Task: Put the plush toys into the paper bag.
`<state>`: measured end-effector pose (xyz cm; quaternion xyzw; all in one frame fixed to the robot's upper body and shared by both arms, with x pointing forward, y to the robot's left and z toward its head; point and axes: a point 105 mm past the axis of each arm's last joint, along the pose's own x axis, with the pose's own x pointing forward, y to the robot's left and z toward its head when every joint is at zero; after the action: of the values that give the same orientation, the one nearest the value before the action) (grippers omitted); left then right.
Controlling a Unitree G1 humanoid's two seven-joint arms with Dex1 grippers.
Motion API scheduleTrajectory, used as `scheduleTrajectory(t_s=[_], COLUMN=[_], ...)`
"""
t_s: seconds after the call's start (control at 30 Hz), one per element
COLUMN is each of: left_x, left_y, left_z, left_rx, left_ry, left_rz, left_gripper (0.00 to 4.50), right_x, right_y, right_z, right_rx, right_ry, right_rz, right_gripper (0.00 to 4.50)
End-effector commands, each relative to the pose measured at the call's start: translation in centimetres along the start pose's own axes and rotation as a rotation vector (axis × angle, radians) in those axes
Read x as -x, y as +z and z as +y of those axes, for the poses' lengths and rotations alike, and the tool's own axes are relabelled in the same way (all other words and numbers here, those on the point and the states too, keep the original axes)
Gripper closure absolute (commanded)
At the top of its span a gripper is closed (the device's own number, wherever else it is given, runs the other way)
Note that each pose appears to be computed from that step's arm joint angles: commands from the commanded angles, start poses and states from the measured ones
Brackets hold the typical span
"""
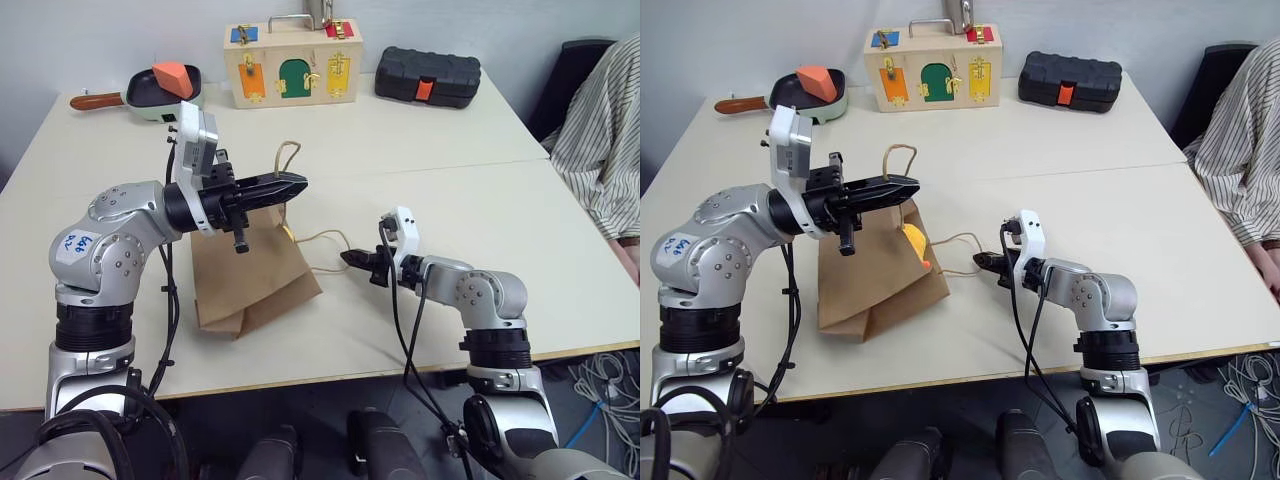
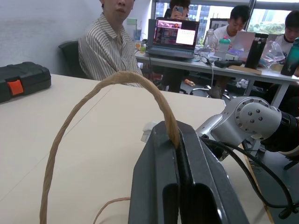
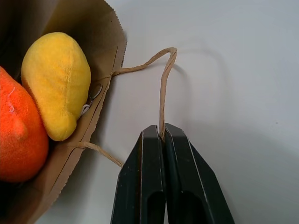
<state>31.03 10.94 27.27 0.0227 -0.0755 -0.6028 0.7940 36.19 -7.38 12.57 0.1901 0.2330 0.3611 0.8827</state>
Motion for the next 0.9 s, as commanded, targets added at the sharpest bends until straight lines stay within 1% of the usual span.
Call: scheduleTrajectory(t_s=[0.03,0.07,0.13,0.23,0.3,0.4,0.47,0.53,0.7,0.8,0.9], left_x=[0.1,0.1,0.1,-0.1,-0.3,-0.8,-1.2,-1.6,-2.6,-2.3,-1.5], left_y=[1.0,1.0,1.3,2.2,2.9,3.7,3.6,3.2,0.7,-0.2,-0.3], left_z=[-0.4,-0.3,-0.1,0.4,0.8,1.3,1.6,2.1,2.6,3.4,3.7], left_rx=[-0.046,-0.046,-0.051,-0.055,-0.058,-0.070,-0.078,-0.076,-0.087,-0.091,-0.085], left_ry=[-0.009,-0.007,-0.001,0.009,0.016,0.025,0.033,0.045,0.054,0.094,0.120], left_rz=[-0.034,-0.036,-0.048,-0.086,-0.117,-0.149,-0.157,-0.163,-0.110,-0.088,-0.088], left_gripper=[4.50,4.50,4.50,4.50,4.50,4.50,4.50,4.50,4.50,4.50,4.50], right_x=[1.4,2.0,4.8,8.5,10.7,13.1,13.5,13.2,11.2,10.1,9.7], right_y=[2.3,2.9,5.8,9.1,10.6,11.8,11.5,11.0,9.6,8.9,9.0], right_z=[0.5,0.6,1.8,4.0,5.7,8.3,9.3,9.8,9.9,10.3,10.8], right_rx=[0.021,0.032,0.081,0.169,0.236,0.349,0.415,0.468,0.556,0.615,0.635], right_ry=[0.032,0.040,0.083,0.148,0.196,0.251,0.249,0.234,0.162,0.159,0.181], right_rz=[-0.094,-0.116,-0.211,-0.311,-0.352,-0.361,-0.334,-0.308,-0.303,-0.331,-0.387], right_gripper=[4.48,4.48,4.48,4.48,4.48,4.48,4.48,4.48,4.48,4.48,4.48])
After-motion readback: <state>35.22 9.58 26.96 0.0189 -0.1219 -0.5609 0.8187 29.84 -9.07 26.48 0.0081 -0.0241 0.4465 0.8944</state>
